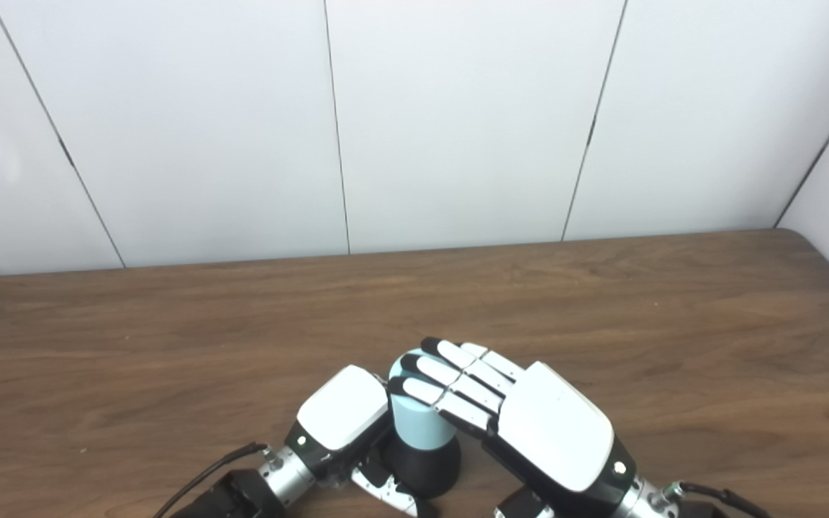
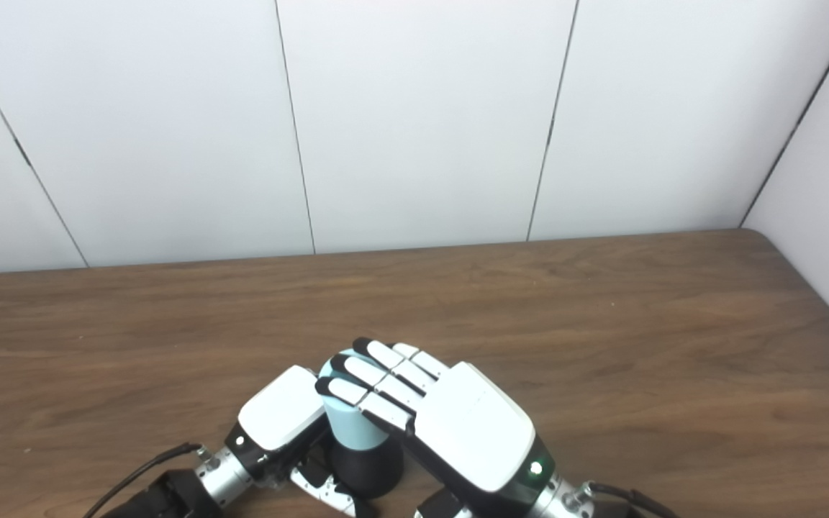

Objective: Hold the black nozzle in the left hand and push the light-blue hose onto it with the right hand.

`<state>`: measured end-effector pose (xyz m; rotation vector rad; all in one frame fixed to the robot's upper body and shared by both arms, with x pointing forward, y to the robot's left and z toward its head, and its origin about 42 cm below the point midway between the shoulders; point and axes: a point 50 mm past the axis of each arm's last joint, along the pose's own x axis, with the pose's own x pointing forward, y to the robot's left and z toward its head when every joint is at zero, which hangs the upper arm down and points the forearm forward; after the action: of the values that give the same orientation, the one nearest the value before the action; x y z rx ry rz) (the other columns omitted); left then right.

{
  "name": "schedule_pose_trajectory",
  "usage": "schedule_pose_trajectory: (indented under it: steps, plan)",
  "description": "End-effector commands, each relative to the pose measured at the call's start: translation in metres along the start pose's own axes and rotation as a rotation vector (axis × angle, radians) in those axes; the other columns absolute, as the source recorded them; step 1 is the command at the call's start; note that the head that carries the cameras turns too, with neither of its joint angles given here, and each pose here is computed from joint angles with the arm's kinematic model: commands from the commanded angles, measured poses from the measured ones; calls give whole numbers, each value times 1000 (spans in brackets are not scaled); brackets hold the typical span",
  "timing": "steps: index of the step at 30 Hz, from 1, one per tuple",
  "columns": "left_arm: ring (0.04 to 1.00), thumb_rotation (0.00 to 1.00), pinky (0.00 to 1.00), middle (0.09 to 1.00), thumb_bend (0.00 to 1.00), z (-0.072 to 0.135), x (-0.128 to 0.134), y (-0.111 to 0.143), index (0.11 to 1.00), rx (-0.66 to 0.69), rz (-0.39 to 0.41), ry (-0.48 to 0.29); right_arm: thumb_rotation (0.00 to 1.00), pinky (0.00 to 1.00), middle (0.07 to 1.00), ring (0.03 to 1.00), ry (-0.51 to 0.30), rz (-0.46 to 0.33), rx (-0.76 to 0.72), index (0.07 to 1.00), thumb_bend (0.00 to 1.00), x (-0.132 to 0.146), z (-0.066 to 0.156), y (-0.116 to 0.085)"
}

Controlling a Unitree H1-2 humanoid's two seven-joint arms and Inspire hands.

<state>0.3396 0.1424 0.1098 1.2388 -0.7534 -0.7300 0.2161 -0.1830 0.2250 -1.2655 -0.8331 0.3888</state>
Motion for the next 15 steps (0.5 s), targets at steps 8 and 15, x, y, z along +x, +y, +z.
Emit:
schedule_pose_trajectory:
  steps: [8, 15]
  plan:
    - [258, 0, 249, 388, 515, 17, -45, -64, 503, -12, -336, -10, 844, 853, 925, 937, 3, 224, -9, 869, 835, -12, -1, 17]
    - [252, 0, 241, 450, 521, 18, -46, -64, 487, -15, -333, -8, 922, 910, 977, 984, 38, 358, -59, 930, 800, -14, -2, 21]
